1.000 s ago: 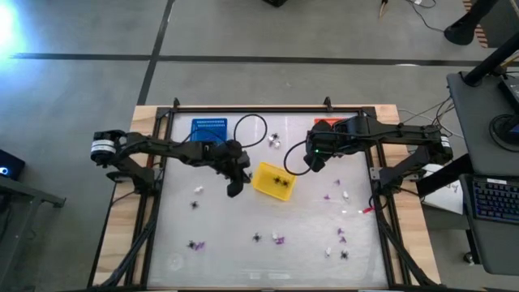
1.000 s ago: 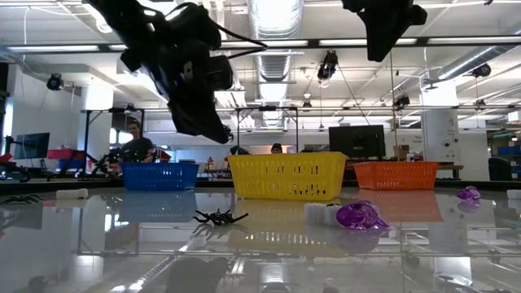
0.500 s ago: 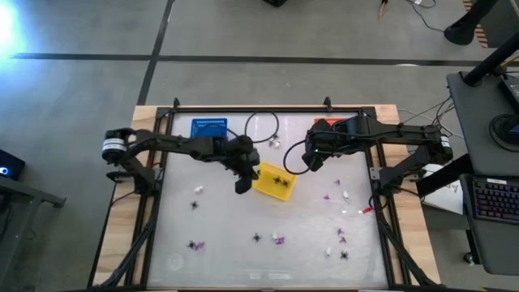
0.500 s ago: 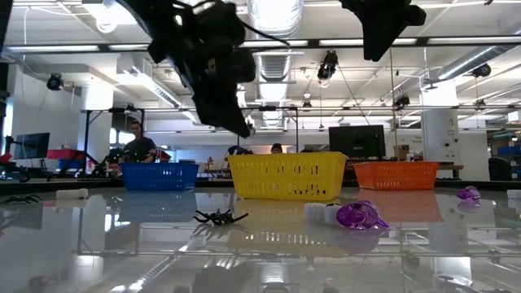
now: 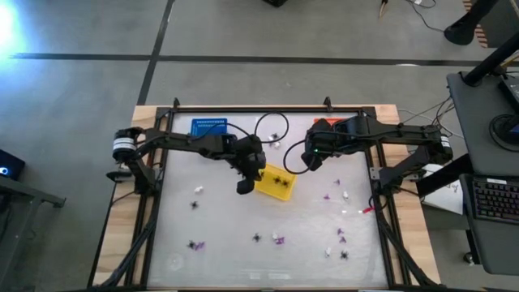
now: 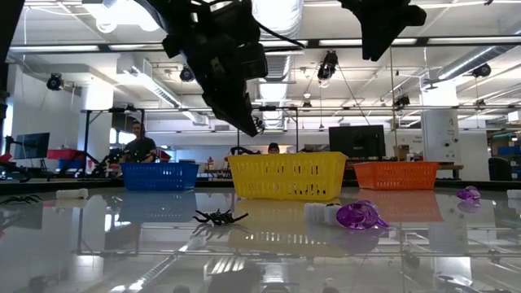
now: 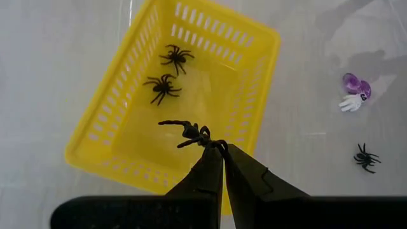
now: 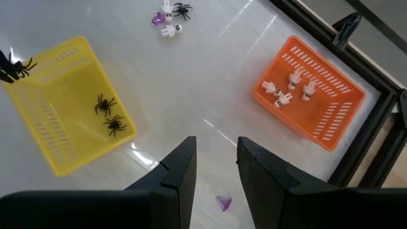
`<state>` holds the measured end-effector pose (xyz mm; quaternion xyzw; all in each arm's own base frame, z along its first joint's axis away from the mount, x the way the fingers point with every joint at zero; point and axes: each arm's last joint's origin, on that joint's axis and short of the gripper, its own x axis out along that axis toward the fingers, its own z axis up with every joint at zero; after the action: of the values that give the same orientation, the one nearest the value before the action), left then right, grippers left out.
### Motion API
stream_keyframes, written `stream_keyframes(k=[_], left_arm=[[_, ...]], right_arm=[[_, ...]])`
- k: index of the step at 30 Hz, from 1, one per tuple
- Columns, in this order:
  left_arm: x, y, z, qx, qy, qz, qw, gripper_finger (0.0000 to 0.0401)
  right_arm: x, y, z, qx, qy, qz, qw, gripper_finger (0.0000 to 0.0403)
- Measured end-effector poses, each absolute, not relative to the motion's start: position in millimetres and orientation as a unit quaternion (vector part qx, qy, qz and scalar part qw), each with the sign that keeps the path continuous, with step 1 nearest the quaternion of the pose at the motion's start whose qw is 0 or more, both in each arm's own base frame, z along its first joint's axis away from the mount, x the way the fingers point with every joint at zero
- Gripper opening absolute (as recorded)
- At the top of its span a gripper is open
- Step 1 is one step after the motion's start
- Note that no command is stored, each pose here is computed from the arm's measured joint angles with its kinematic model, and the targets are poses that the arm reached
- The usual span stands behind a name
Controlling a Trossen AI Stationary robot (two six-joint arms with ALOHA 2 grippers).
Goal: Sort Halloween decoration
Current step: Put the black spider toy into the yellow bin, then put the purple witch hat toy into the blue bin
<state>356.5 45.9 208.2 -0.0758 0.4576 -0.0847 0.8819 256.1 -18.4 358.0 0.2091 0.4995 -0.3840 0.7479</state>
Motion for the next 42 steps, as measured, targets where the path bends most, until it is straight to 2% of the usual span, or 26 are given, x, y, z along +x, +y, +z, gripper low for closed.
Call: stream_keyframes(k=[11,24,36,42], left_arm=[[363,48,199,-0.066,0.466,-0.090,0.877,0.0003],[359,47,208,-0.049,0.487,-0.102,0.866,0.0077],[308,42,259,-0.010,0.520,-0.076,0.850,0.0081],[273,39,277,0.028,0.546,-0.045,0.836,0.0082]], right_arm=[[256,-18,358,0.229,0.488,-0.396,0.743,0.0107],[256,-18,358,0.230,0.488,-0.396,0.743,0.0107],[257,-18,358,0.235,0.485,-0.397,0.743,0.0107],[253,-18,342,0.276,0.484,-0.449,0.699,0.0107]])
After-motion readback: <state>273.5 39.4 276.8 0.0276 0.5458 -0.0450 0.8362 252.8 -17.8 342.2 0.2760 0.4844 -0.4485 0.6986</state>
